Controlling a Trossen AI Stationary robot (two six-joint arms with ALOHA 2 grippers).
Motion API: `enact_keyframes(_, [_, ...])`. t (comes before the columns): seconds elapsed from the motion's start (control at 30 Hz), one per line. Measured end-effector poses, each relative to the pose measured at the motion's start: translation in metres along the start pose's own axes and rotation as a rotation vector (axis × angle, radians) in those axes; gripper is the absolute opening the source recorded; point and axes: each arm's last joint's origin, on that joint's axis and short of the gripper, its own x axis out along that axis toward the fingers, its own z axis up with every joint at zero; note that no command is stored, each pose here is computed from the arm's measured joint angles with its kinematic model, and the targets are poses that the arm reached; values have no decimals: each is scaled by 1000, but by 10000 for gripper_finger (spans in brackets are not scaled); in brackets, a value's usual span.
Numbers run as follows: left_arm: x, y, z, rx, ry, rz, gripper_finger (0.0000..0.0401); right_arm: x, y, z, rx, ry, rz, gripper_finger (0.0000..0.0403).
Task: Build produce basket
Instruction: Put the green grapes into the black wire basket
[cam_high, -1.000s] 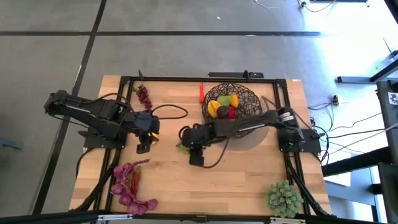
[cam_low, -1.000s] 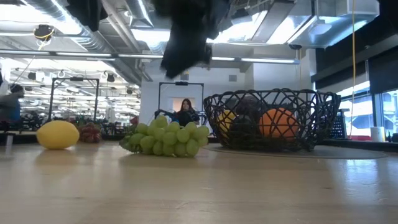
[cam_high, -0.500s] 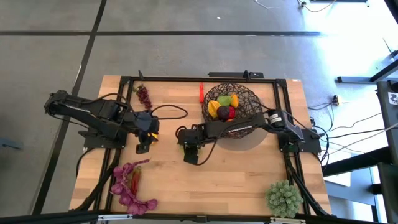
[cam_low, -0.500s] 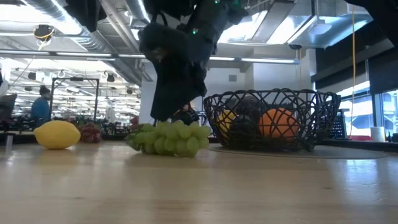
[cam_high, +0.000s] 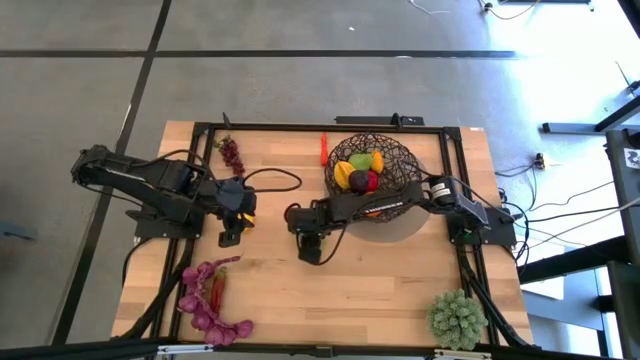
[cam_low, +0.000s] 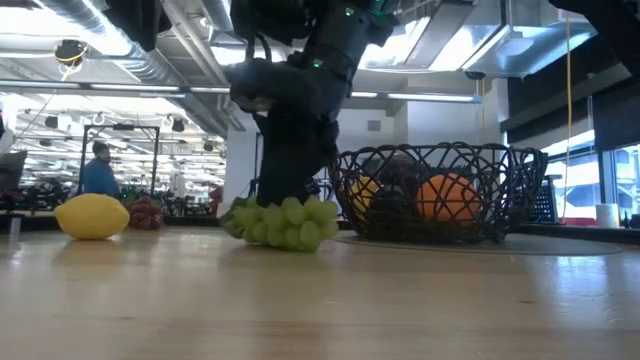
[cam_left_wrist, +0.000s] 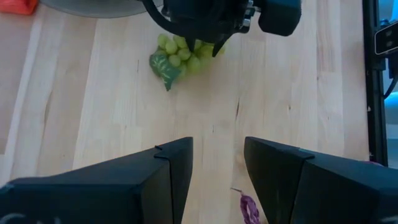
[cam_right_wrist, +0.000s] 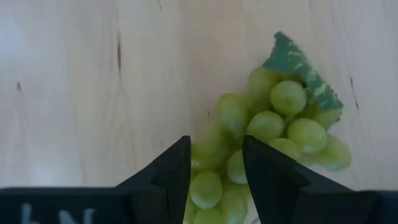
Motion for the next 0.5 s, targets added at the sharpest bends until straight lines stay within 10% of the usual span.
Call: enact_keyframes(0.5, [0,0,0,0,0,0,134,-1,1,-7,-137,81,36,147])
